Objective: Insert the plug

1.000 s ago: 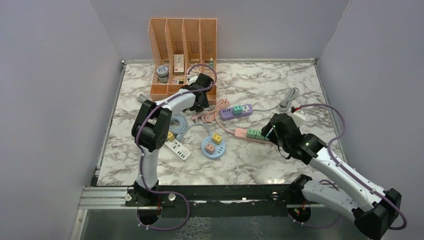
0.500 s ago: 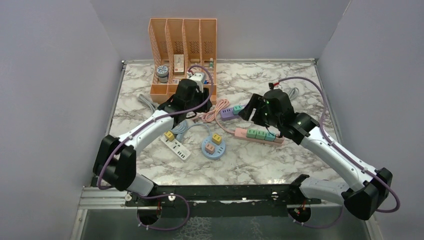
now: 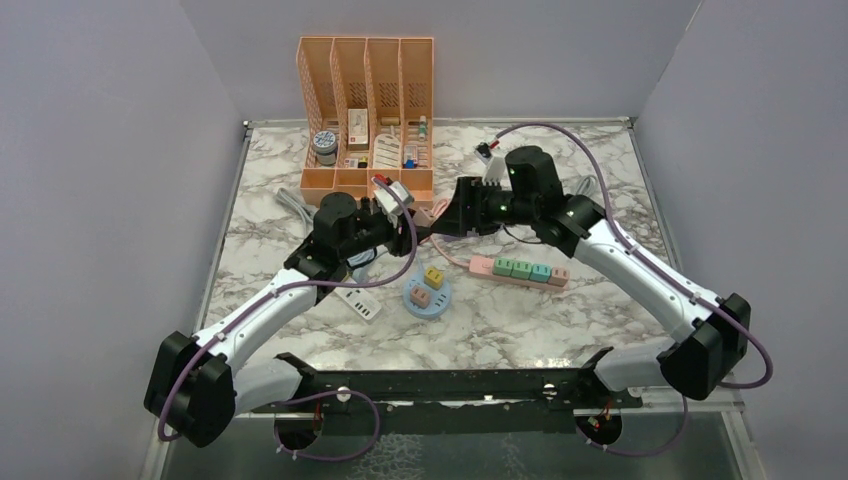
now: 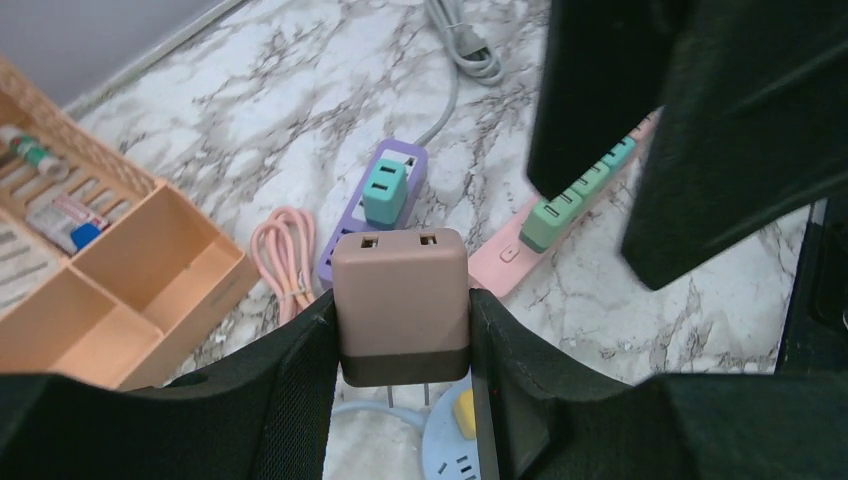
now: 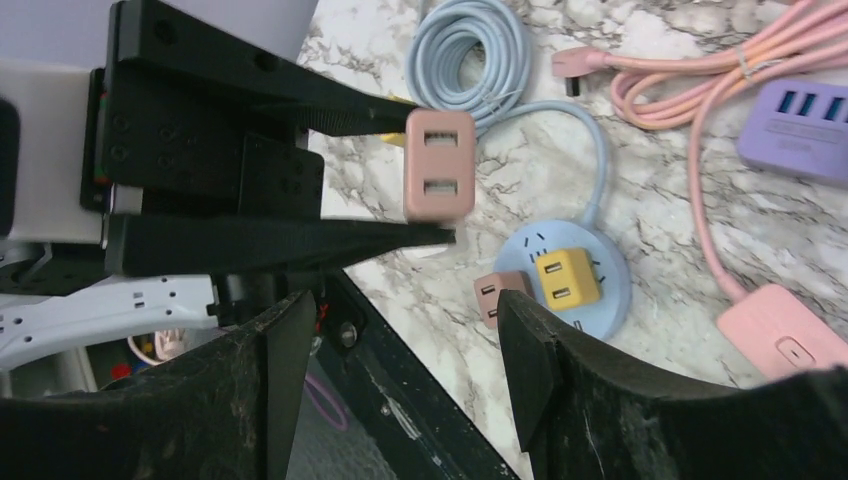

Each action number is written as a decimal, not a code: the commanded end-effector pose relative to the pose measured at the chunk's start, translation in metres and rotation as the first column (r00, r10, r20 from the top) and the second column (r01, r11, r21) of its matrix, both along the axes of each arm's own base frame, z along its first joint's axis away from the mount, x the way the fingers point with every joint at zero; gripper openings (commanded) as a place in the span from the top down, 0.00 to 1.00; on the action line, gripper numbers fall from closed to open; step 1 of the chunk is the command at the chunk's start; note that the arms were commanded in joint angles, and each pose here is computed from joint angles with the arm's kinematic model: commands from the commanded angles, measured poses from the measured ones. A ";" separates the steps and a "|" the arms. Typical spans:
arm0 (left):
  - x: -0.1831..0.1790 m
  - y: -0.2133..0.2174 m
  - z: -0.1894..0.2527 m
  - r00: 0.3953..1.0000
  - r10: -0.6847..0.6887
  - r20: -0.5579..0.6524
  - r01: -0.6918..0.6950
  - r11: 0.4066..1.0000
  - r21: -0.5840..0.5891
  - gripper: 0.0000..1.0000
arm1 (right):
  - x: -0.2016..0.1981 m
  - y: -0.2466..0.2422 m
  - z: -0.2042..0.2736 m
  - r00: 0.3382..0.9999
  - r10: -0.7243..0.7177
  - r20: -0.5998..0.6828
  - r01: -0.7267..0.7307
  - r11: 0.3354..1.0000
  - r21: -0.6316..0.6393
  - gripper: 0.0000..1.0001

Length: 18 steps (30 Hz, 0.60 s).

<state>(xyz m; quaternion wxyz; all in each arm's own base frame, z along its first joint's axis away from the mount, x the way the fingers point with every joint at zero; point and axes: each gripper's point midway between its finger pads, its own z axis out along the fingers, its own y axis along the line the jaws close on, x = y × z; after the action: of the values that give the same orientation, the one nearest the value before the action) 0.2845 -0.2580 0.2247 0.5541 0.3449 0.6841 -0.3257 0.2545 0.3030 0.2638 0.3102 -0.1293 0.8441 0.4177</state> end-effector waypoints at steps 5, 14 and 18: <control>-0.024 -0.018 0.024 0.926 -0.262 0.270 0.253 0.965 0.070 0.65 | 0.005 0.022 -0.019 0.992 0.115 -0.043 -0.115 0.993 -0.011 0.36; -0.033 -0.016 0.018 0.895 -0.320 0.310 0.293 0.947 0.133 0.67 | 0.004 0.031 -0.039 0.987 0.112 -0.113 -0.108 0.993 0.042 0.50; -0.037 -0.016 0.016 0.890 -0.332 0.313 0.301 0.943 0.144 0.67 | 0.007 0.037 -0.033 0.988 0.115 -0.105 -0.107 0.991 0.076 0.48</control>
<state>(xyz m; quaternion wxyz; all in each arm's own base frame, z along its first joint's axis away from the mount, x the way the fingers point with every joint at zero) 0.2683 -0.2646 0.2207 0.5702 0.4903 0.5888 -0.2961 0.2538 0.3253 0.2214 0.2300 -0.1424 0.8564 0.4398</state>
